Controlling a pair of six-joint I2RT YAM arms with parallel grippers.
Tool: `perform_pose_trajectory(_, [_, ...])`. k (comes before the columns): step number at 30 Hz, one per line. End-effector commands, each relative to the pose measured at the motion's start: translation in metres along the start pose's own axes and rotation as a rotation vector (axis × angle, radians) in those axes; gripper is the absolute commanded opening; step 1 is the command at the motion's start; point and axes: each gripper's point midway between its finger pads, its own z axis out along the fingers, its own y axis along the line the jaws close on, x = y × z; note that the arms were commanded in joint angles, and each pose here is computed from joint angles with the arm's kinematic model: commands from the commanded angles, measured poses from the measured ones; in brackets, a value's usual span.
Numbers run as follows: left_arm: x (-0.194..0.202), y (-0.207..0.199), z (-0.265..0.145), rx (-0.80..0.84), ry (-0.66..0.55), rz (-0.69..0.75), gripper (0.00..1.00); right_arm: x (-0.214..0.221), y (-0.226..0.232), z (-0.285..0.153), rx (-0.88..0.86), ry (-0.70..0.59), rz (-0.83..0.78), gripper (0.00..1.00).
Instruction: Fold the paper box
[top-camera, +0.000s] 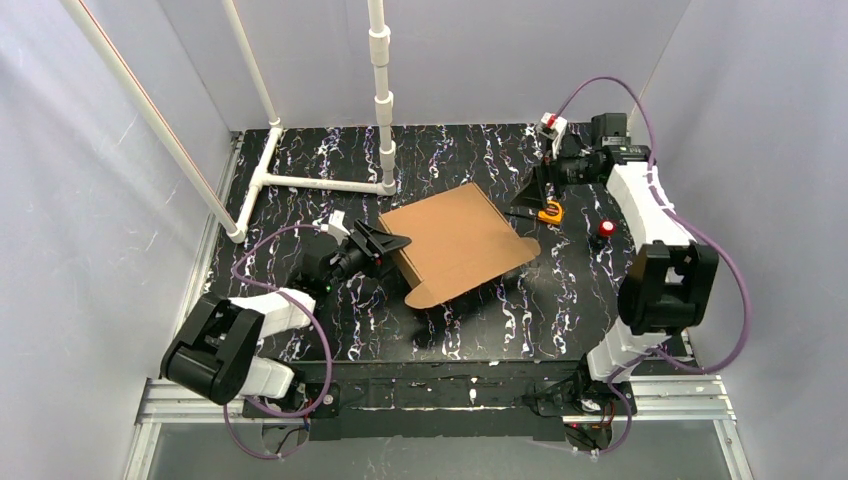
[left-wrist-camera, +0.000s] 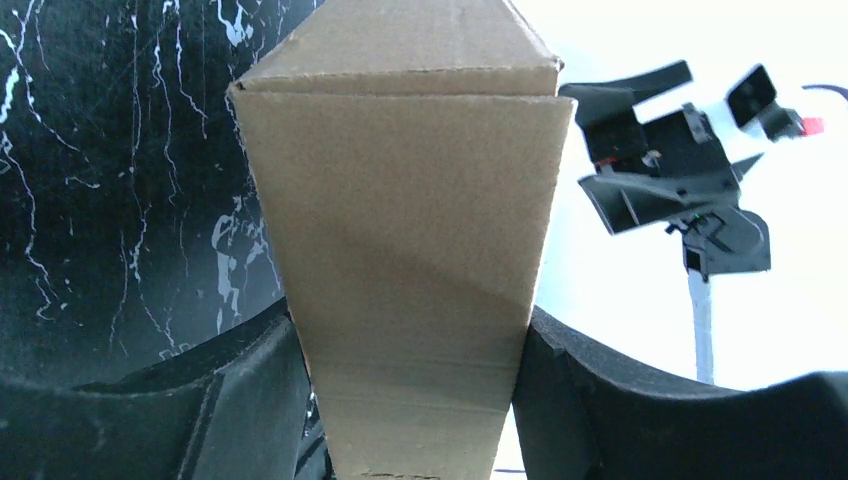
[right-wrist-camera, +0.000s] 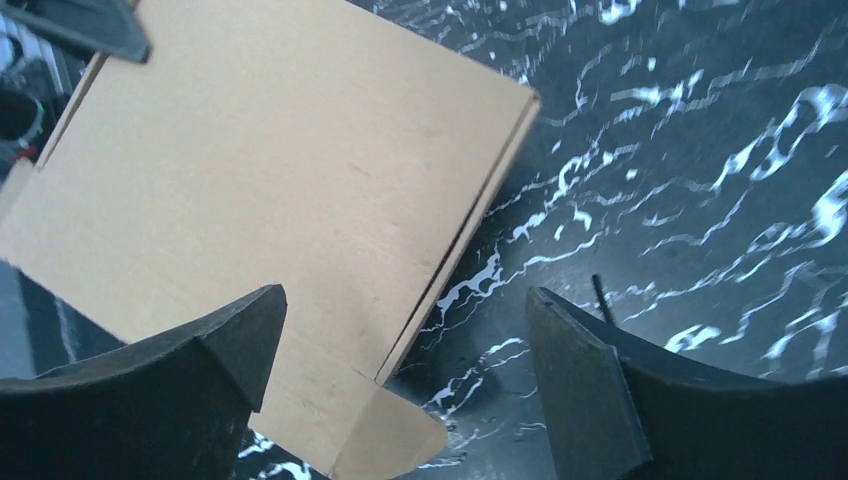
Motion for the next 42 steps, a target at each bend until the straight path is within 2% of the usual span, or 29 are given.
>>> perform_pose_trajectory(1, [0.0,-0.018,-0.001,0.0,0.029,-0.047,0.11,-0.026,0.054,-0.025,-0.079,-0.019,-0.284,0.98])
perform_pose_trajectory(8, [0.009,-0.023,-0.001,-0.028,0.093,-0.172,0.05,-0.029,0.104,-0.016,-0.131,0.002,-0.54,0.98])
perform_pose_trajectory(11, [0.01,-0.017,-0.005,-0.08,0.086,-0.211,0.04,-0.023,0.133,-0.012,-0.22,0.033,-0.644,0.98])
perform_pose_trajectory(14, [0.009,-0.012,-0.005,-0.143,0.087,-0.265,0.04,-0.022,0.163,-0.006,-0.312,0.054,-0.701,0.98])
perform_pose_trajectory(17, [0.009,-0.011,-0.002,-0.172,0.103,-0.324,0.04,-0.019,0.18,0.002,-0.333,0.115,-0.761,0.98])
perform_pose_trajectory(29, [-0.004,-0.016,0.007,-0.201,0.056,-0.573,0.03,0.006,0.182,0.021,-0.238,0.284,-0.958,0.98])
perform_pose_trajectory(42, [-0.011,-0.013,0.002,-0.208,-0.014,-0.74,0.03,0.006,0.184,0.068,-0.122,0.357,-1.169,0.98])
